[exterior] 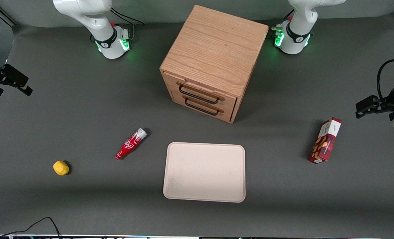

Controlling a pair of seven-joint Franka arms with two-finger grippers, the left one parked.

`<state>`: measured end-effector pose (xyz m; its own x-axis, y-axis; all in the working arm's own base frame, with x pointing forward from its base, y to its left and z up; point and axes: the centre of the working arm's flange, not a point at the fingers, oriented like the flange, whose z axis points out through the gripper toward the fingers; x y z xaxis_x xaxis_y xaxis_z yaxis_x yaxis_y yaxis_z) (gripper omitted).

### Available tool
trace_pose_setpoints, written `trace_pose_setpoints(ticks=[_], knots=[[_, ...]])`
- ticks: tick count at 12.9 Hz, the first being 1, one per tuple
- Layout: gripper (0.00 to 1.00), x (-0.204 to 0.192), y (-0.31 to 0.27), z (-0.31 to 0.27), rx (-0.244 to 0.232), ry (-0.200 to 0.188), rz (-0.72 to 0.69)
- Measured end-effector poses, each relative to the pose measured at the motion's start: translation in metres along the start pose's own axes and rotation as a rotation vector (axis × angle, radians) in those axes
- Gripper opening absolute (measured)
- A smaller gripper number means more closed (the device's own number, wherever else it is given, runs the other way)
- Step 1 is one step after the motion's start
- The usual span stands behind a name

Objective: Open upper drawer
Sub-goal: 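Move the right gripper toward the upper drawer's black handle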

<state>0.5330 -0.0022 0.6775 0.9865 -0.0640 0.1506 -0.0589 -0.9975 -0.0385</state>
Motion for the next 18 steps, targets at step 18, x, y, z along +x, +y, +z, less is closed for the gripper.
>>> trace_pose_setpoints(ticks=[18], knots=[[1.00, -0.029, -0.269, 0.125, 0.325, -0.238, -0.560]])
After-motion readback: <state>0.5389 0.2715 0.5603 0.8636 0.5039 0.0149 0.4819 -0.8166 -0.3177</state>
